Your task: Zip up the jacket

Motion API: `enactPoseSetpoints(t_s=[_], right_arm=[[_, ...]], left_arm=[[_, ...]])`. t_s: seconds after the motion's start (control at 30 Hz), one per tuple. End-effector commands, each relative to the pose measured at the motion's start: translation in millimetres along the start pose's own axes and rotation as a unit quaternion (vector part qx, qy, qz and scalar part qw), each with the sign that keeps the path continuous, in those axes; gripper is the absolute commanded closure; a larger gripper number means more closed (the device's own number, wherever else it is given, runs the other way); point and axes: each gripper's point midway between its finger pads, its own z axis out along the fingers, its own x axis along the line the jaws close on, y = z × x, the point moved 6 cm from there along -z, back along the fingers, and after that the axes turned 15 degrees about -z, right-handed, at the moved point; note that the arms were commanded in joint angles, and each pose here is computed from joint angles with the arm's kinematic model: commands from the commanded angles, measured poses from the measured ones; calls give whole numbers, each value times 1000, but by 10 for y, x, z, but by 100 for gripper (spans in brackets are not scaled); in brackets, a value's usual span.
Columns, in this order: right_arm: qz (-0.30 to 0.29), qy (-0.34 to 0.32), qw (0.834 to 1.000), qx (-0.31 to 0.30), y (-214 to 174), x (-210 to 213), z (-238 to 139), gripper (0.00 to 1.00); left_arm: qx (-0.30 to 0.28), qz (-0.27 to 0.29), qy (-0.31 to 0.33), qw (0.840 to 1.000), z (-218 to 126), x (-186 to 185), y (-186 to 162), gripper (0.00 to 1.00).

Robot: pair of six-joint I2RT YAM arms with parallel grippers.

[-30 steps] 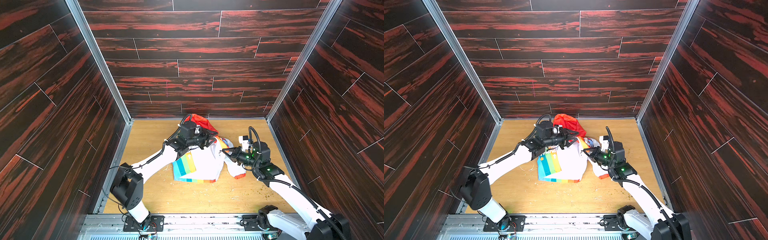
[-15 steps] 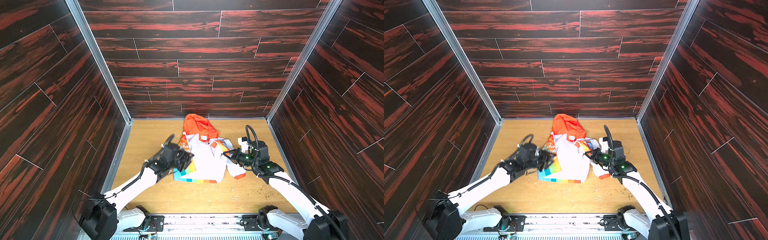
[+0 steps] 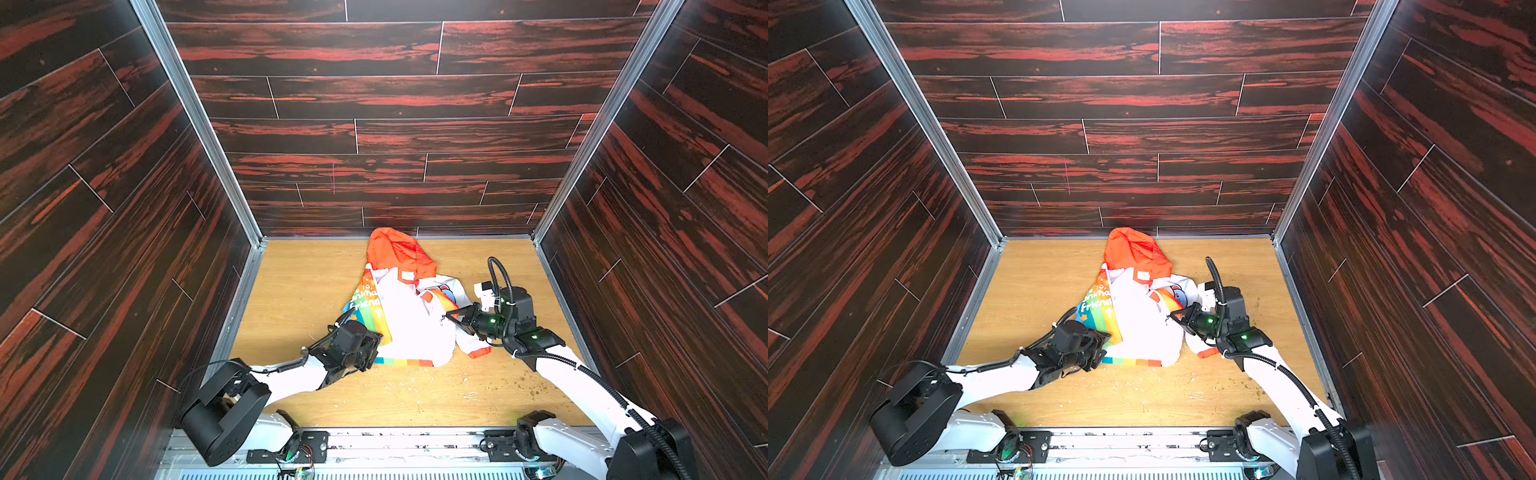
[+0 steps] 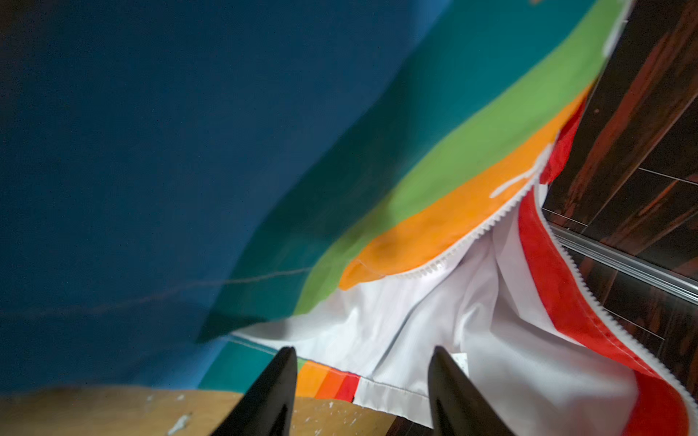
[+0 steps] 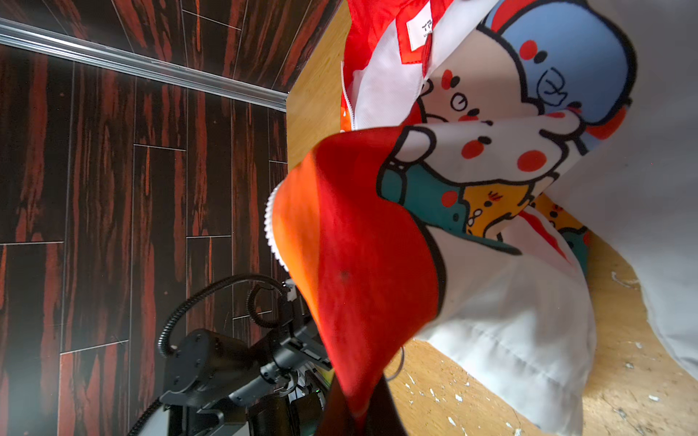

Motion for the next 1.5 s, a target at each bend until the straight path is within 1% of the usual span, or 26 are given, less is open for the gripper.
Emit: enactPoseSetpoints(t_s=[0.0,0.2,0.3,0.47,0.7,1.0,1.17,1.3,1.47], right_arm=[[12,-8,1000,7,-53,-55,-2,100],[15,-7,1000,11,-61,-69,19,100],[14,-8,1000,12,-39,-57,20,100],[10,-5,1000,13,1,-26,28,100],[11,1,1000,16,11,-7,38,100],[11,4,1000,23,6,15,24,100],[10,4,1000,27,10,24,29,100],[11,4,1000,28,7,19,31,100],[14,6,999,32,4,10,50,100]], left_arm=[[-5,-19,-46,999,25,-144,-38,40],[-26,-36,-45,998,90,-35,49,39],[-17,-47,-46,998,151,14,57,39],[-17,-42,-40,998,200,27,41,39],[-43,-21,-40,998,222,72,149,40],[-56,42,-64,995,259,-279,202,47],[-51,56,-76,994,282,-420,190,59],[-26,60,-74,995,362,-459,129,58],[4,57,-83,995,496,-419,44,51]])
